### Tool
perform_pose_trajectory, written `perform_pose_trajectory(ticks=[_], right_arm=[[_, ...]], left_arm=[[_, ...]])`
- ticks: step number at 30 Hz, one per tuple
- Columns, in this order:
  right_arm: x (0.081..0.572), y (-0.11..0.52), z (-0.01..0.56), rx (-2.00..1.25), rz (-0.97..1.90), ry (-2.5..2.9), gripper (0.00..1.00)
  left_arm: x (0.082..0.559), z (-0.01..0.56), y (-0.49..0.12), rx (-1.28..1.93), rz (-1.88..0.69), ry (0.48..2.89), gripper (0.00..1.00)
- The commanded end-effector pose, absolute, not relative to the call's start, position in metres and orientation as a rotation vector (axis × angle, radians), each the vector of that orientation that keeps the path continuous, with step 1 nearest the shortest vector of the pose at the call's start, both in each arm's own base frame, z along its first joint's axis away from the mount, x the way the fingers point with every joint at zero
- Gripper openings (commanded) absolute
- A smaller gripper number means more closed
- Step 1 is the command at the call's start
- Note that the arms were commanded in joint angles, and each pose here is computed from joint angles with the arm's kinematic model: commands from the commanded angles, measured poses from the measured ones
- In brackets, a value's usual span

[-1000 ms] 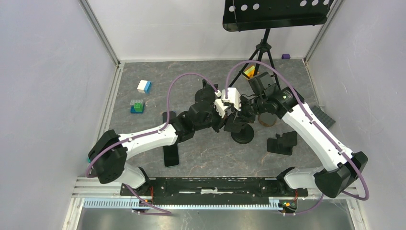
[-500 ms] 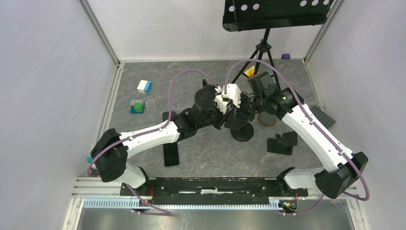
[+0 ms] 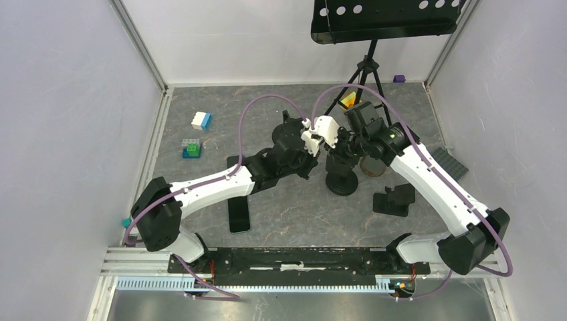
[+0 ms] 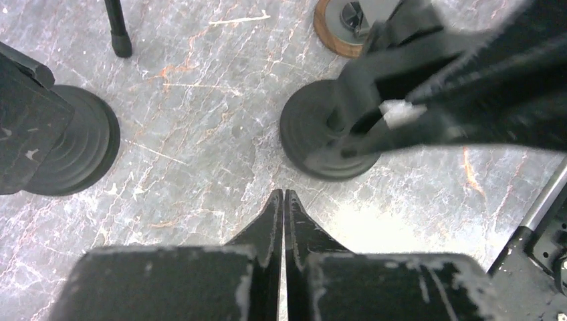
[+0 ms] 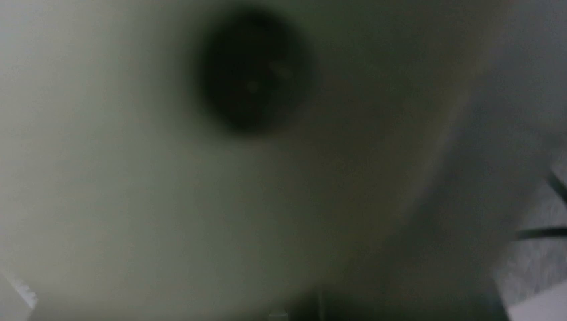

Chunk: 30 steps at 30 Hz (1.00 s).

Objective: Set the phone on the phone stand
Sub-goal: Install the phone on the phone stand.

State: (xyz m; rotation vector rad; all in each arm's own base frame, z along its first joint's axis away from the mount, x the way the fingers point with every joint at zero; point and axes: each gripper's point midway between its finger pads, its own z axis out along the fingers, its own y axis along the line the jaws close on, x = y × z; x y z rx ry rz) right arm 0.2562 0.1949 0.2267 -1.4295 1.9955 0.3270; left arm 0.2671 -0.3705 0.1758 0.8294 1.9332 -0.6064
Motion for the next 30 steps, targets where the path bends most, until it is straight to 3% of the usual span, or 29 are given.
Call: perform_pose_trajectory(ticks=[1,14,16,22,30], right_arm=[[0.276,0.164,0.201,-1.39,0.094,2.139,0.0],[0.248,0.203,0.241,-1.462,0.414,1.934,0.0],[0.241,0.206,0.246,-1.48,0.453,1.901,0.0],[0.221,0.203,0.259,-1.51,0.497,1.831,0.0],[0.182,0.181,0.256,-1.58,0.494,1.748,0.0]], left_arm=[[0.261,0.197,-0.389,0.842,-0.649,1.895,0.02],[0.257,0.201,-0.388,0.885,-0.674,1.858,0.03],[0.255,0.204,-0.389,0.903,-0.703,1.842,0.15],[0.252,0.218,-0.388,0.984,-0.756,1.757,0.62],[0.249,0.225,-0.402,1.309,-0.743,1.585,0.78]])
